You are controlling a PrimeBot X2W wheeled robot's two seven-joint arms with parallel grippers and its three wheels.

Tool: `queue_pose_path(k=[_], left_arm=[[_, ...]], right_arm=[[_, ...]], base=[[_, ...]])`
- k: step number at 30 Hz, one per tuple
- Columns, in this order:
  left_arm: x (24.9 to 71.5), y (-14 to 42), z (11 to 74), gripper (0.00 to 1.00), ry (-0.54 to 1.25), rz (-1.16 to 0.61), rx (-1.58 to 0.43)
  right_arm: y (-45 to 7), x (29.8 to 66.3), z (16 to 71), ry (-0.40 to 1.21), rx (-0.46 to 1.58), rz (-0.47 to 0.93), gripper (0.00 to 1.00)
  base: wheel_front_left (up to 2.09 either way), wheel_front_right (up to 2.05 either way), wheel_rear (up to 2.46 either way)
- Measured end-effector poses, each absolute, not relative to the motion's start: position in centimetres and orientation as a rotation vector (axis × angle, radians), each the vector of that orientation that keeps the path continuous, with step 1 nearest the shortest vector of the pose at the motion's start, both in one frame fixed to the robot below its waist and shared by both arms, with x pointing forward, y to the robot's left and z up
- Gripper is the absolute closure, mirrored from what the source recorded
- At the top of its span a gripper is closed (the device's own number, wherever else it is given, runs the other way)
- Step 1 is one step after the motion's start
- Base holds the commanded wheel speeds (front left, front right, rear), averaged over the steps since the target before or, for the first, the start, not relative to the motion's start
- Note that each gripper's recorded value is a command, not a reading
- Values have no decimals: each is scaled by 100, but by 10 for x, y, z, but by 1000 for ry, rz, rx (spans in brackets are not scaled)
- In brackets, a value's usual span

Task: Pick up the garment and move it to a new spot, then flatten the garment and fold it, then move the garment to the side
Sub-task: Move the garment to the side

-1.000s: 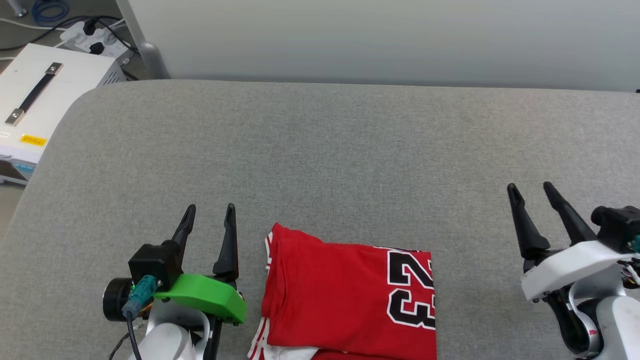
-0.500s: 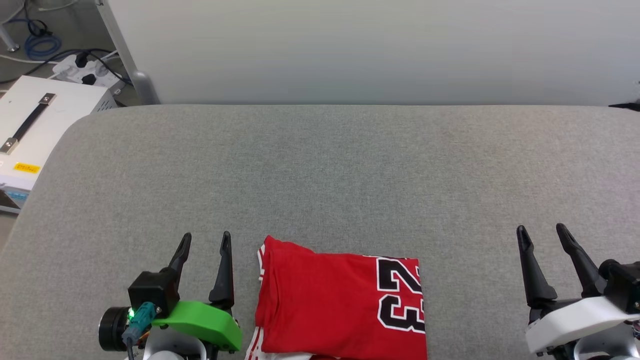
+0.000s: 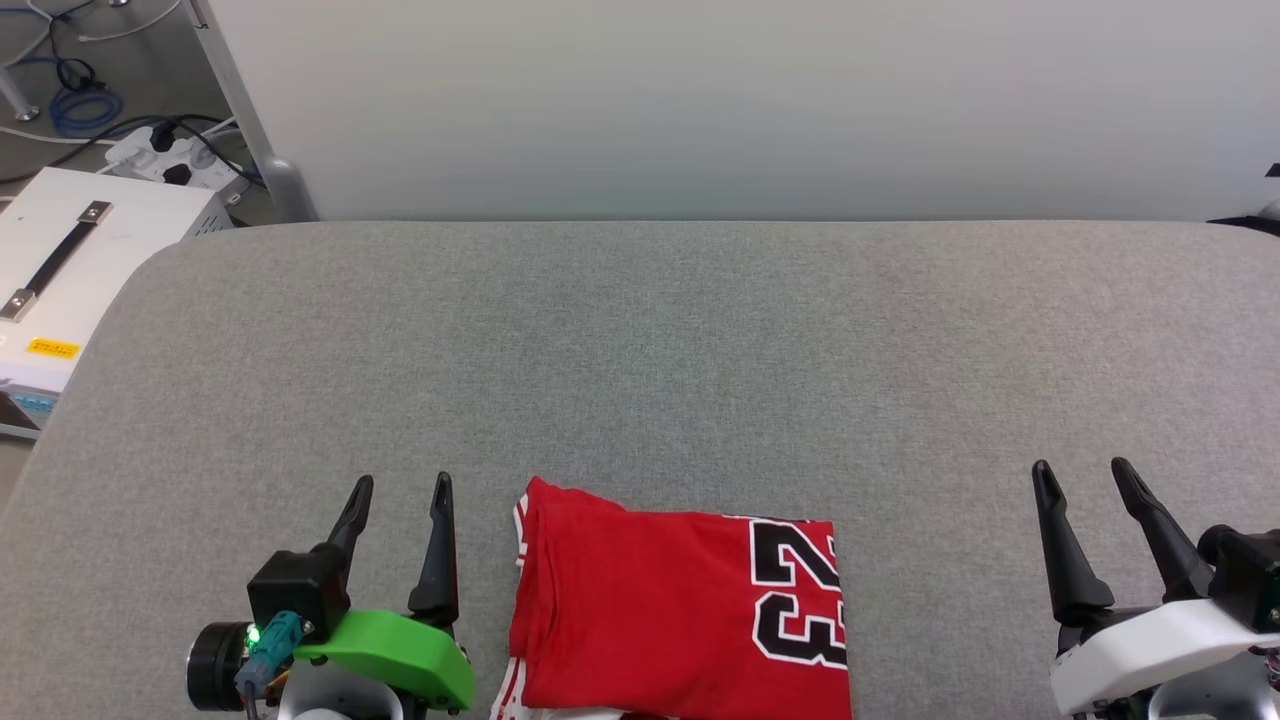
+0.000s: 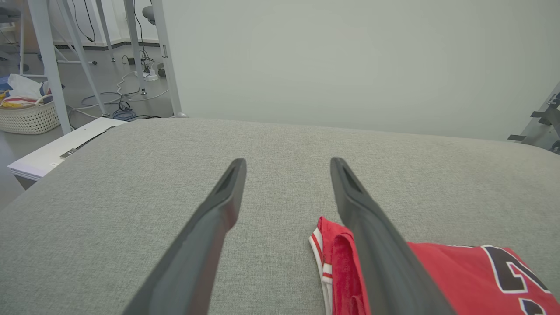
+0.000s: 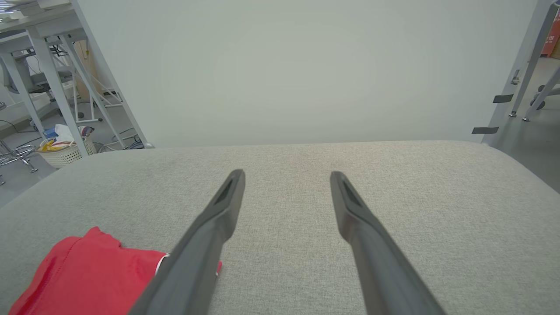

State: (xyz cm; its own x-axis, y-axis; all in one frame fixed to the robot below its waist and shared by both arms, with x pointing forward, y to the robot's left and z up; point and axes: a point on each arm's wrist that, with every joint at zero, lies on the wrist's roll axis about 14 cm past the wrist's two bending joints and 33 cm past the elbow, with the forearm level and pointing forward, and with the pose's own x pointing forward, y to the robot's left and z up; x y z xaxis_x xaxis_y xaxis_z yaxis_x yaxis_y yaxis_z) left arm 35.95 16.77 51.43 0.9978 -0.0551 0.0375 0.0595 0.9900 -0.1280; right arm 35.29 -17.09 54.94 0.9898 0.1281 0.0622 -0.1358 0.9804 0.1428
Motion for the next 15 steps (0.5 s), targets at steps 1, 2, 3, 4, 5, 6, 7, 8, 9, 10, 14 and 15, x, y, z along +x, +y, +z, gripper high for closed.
queue_pose_path(k=[1, 2, 3, 4, 5, 6, 7, 8, 9, 10, 14, 15], left_arm=[[360, 168, 514, 0, -34, -56, -130], [360, 169, 514, 0, -34, -54, -131], [360, 170, 514, 0, -34, -51, -133], [361, 170, 515, 0, -35, -48, -133], [362, 171, 515, 0, -36, -46, -134], [363, 172, 516, 0, -38, -43, -135], [364, 173, 516, 0, -41, -39, -136], [365, 173, 518, 0, -45, -39, -139], [367, 174, 519, 0, -49, -38, -142], [368, 175, 520, 0, -54, -33, -142], [373, 180, 525, 0, -73, -14, -150], [374, 181, 526, 0, -76, -11, -151]], right_arm=[[-171, 353, 549, -48, 148, 131, 0], [-172, 353, 547, -37, 148, 130, 0], [-172, 353, 544, -24, 151, 128, 0], [-174, 353, 541, -10, 160, 125, 0], [-176, 354, 538, 5, 168, 118, 0], [-179, 354, 532, 30, 179, 112, 0], [-181, 355, 525, 62, 197, 110, 0], [-183, 355, 518, 92, 209, 107, 0], [-187, 355, 510, 132, 230, 100, 0], [-187, 355, 499, 184, 263, 104, 0], [-185, 352, 461, 386, 315, 142, 0], [-182, 351, 455, 423, 327, 155, 0]], base=[[0, 0, 0], [0, 0, 0], [0, 0, 0], [0, 0, 0], [0, 0, 0], [0, 0, 0], [0, 0, 0], [0, 0, 0], [0, 0, 0], [0, 0, 0], [0, 0, 0], [0, 0, 0]])
